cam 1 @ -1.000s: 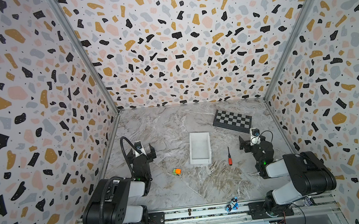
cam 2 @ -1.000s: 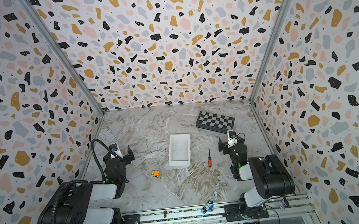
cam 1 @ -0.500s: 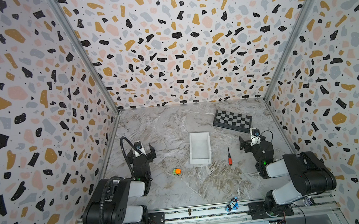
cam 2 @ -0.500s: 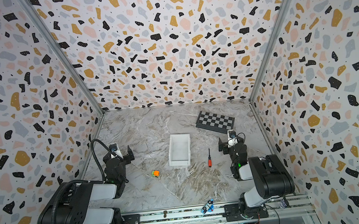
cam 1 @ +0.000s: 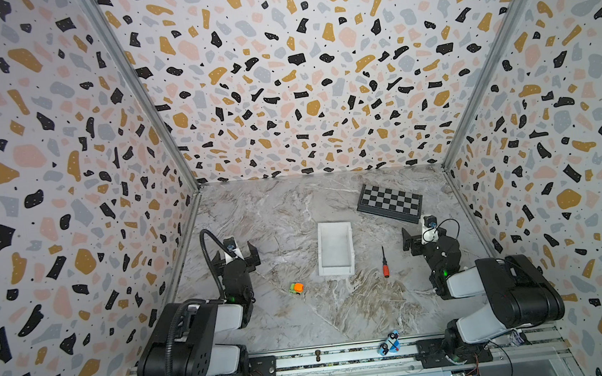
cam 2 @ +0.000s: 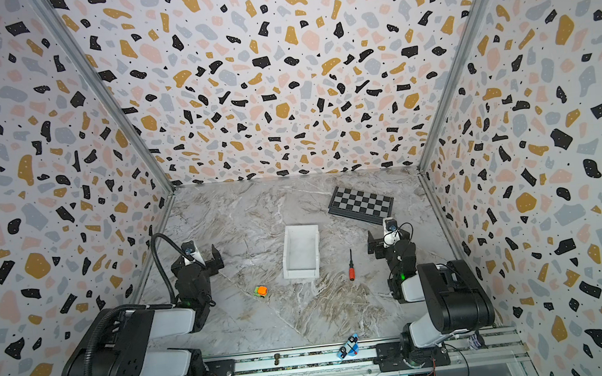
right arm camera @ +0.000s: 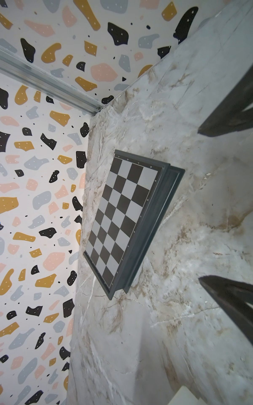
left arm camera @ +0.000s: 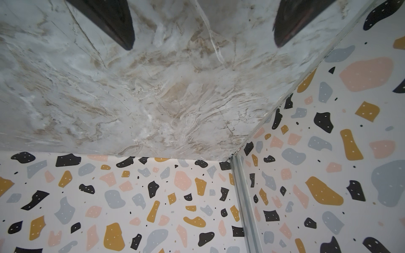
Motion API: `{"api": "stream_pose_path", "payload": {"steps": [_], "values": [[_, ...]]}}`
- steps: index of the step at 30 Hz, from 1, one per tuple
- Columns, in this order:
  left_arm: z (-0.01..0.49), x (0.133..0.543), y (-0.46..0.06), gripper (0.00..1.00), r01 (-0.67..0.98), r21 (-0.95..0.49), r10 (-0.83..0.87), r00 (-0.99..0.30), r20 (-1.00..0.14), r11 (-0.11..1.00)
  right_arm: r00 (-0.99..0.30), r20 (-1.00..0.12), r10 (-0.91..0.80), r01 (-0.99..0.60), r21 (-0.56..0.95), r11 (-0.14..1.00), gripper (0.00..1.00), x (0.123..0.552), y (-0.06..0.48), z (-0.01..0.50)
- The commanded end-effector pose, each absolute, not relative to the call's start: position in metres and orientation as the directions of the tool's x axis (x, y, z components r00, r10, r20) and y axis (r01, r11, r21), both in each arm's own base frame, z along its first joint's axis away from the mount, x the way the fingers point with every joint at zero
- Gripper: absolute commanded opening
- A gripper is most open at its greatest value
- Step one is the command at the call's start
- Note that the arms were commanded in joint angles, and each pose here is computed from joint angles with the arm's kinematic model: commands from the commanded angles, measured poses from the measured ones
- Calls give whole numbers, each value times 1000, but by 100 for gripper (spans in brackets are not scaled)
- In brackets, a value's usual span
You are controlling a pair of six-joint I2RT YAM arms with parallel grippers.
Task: Put the screwdriver in the bin
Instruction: Pick up the screwdriver from the center of the table.
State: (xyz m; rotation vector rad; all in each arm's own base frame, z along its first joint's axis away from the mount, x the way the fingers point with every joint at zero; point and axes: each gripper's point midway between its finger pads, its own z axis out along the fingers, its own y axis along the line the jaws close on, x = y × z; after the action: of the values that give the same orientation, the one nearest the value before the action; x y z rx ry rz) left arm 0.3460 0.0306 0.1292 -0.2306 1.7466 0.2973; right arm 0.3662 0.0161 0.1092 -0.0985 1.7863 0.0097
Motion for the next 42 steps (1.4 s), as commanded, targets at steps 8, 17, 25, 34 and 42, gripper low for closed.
{"api": "stream_pose_path", "payload": {"steps": [8,17,25,34,42], "values": [[271,351,36,100,-382,-340,-366,5,-931,859,-441,-883,160,-31,193,981,99,379,21,187],[259,360,-37,100,-243,-397,-442,-173,-880,885,-718,-671,185,27,239,971,100,314,102,140],[248,368,-50,100,-222,-429,-471,-198,-860,876,-828,-531,179,77,209,975,91,283,128,92],[249,367,-47,100,-231,-415,-460,-195,-867,880,-888,-441,131,54,184,981,74,265,147,55],[245,366,-47,100,-233,-416,-462,-199,-864,879,-909,-397,126,71,152,986,57,261,148,34]]}}
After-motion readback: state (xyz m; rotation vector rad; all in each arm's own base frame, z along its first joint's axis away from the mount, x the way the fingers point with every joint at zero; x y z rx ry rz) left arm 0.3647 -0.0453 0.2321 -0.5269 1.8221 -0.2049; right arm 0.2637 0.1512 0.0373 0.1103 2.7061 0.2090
